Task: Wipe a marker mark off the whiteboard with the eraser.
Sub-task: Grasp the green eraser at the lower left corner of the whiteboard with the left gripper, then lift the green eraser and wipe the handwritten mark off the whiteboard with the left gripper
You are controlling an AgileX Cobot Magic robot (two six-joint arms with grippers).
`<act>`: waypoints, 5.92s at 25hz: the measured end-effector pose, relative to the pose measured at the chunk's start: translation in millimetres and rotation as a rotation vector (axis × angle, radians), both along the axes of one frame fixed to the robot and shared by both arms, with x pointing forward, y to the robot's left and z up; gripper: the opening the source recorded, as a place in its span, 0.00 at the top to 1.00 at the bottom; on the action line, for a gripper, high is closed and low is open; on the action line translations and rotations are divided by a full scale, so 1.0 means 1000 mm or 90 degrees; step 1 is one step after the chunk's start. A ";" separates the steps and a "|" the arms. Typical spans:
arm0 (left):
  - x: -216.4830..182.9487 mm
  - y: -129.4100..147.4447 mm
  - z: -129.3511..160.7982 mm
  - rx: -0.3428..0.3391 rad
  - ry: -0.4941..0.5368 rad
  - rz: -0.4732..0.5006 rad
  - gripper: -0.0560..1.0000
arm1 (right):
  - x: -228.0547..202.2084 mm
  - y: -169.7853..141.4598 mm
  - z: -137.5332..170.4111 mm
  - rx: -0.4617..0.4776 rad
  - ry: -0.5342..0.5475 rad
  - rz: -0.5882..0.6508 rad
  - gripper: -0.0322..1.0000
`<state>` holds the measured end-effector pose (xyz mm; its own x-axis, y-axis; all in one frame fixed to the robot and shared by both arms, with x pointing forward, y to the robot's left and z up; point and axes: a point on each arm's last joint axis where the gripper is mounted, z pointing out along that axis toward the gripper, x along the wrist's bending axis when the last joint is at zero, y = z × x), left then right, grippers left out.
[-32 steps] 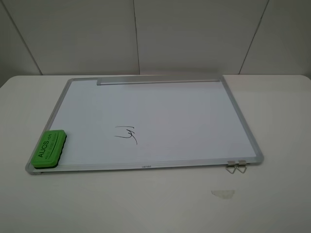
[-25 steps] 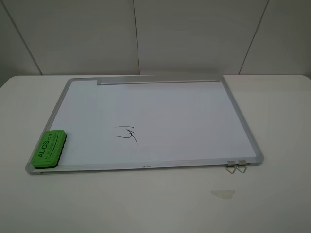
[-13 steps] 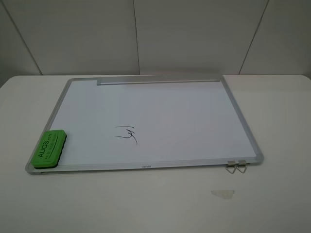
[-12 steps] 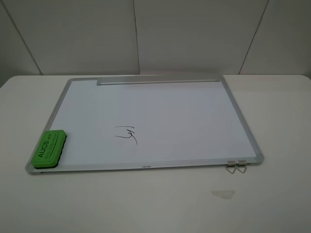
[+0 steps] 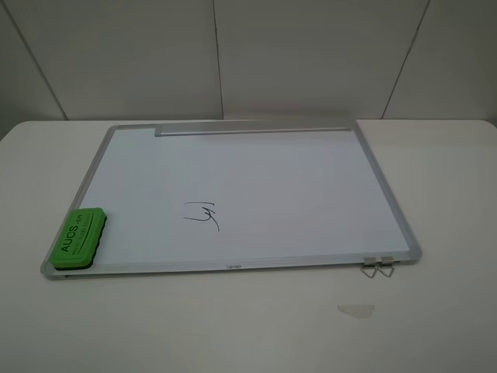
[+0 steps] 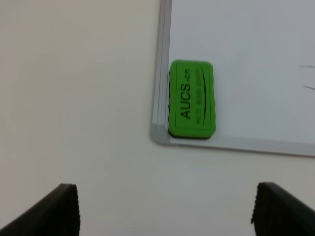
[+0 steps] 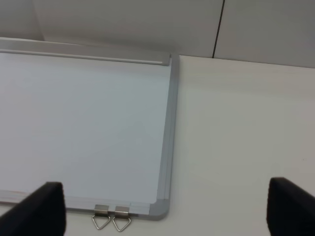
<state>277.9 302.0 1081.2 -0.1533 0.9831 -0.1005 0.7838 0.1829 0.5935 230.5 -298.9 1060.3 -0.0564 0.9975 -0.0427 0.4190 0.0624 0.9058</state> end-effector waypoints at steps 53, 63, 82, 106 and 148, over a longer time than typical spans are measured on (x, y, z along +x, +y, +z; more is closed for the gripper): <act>0.249 -0.037 -0.186 -0.021 0.437 -0.017 0.26 | 0.000 0.000 0.000 0.000 0.000 0.000 0.18; 0.254 -0.037 -0.203 -0.022 0.435 -0.014 0.26 | 0.000 0.000 0.000 0.000 0.000 0.000 0.18; 0.250 -0.037 -0.198 -0.023 0.454 -0.013 0.39 | 0.000 0.000 0.000 0.000 0.000 0.000 0.18; 0.303 -0.177 -0.112 0.035 0.322 -0.375 0.39 | 0.000 0.000 0.000 0.000 0.000 0.000 0.18; 0.291 -0.240 -0.215 0.178 0.398 -0.636 0.39 | 0.000 0.000 0.000 0.000 0.000 0.000 0.18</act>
